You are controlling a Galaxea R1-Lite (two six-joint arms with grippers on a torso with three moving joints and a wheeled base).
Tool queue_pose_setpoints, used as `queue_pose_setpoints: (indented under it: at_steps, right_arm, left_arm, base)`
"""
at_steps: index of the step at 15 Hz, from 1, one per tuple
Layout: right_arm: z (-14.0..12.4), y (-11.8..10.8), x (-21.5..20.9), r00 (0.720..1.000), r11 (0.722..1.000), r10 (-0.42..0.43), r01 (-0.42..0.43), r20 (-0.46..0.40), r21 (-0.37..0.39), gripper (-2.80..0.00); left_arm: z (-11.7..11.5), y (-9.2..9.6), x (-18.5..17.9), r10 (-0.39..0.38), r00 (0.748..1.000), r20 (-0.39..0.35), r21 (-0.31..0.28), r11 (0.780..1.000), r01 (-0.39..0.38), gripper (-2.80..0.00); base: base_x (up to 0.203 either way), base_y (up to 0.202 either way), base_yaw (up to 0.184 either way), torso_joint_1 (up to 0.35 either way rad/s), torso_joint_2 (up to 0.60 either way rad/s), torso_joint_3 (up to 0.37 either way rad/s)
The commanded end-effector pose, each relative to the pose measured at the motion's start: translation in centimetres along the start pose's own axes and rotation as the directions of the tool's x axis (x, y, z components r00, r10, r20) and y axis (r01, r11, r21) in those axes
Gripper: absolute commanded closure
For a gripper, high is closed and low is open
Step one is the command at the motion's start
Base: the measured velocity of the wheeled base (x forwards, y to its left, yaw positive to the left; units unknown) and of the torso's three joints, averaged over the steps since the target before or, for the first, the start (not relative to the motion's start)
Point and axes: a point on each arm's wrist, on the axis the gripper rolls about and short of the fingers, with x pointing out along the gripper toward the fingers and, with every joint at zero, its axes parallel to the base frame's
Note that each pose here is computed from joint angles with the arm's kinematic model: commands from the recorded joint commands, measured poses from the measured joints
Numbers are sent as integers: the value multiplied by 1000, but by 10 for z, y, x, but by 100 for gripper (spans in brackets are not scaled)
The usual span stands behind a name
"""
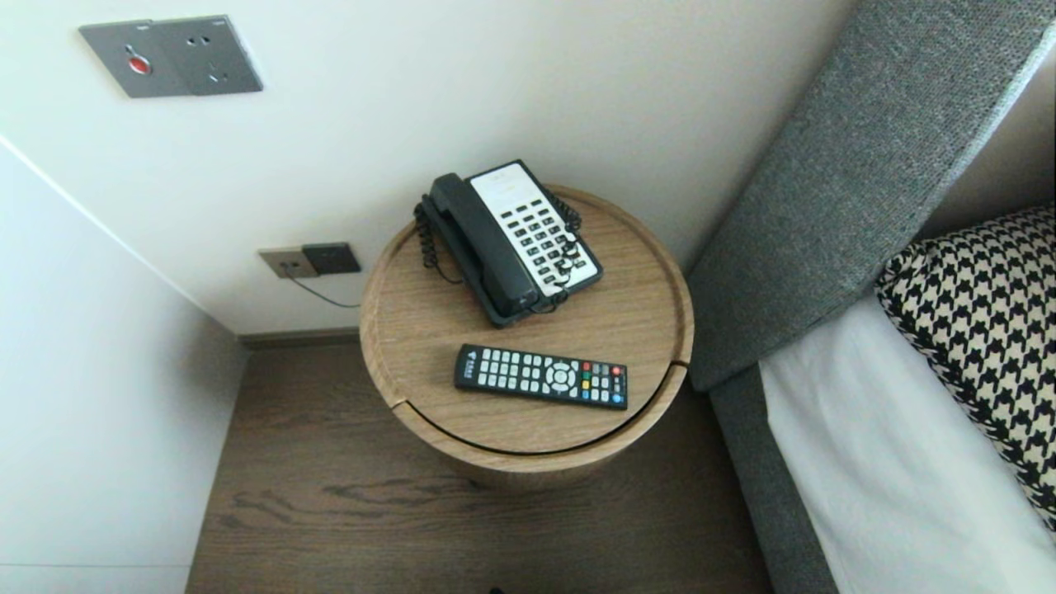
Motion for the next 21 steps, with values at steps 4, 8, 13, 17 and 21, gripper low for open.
queue_pose_setpoints:
  at_steps: [4, 8, 13, 17, 21]
  right_arm:
    - [-2, 1, -2, 1000, 1000, -2, 2, 23, 2, 0]
    - [-3, 3, -3, 999, 998, 43, -42, 31, -44, 0]
    - [-15, 5, -19, 982, 995, 70, -57, 177, -78, 0]
    - [-24, 5, -28, 952, 996, 71, -51, 299, -76, 0]
    - [-35, 7, -37, 896, 992, 112, -76, 430, -100, 0]
  left_arm:
    - [0, 0, 0, 1, 1000, 2, -1, 1000, -1, 0]
    - [0, 0, 0, 1, 1000, 3, -1, 1000, -1, 0]
    - [0, 0, 0, 1, 1000, 2, -1, 1000, -1, 0]
    - [0, 0, 0, 1, 1000, 2, -1, 1000, -1, 0]
    - [0, 0, 0, 1, 1000, 2, -1, 1000, -1, 0]
  base:
    - [0, 0, 0, 0, 0, 0]
    - [0, 0, 0, 0, 0, 0]
    - [0, 0, 0, 0, 0, 0]
    - [0, 0, 0, 0, 0, 0]
    - [0, 0, 0, 0, 0, 0]
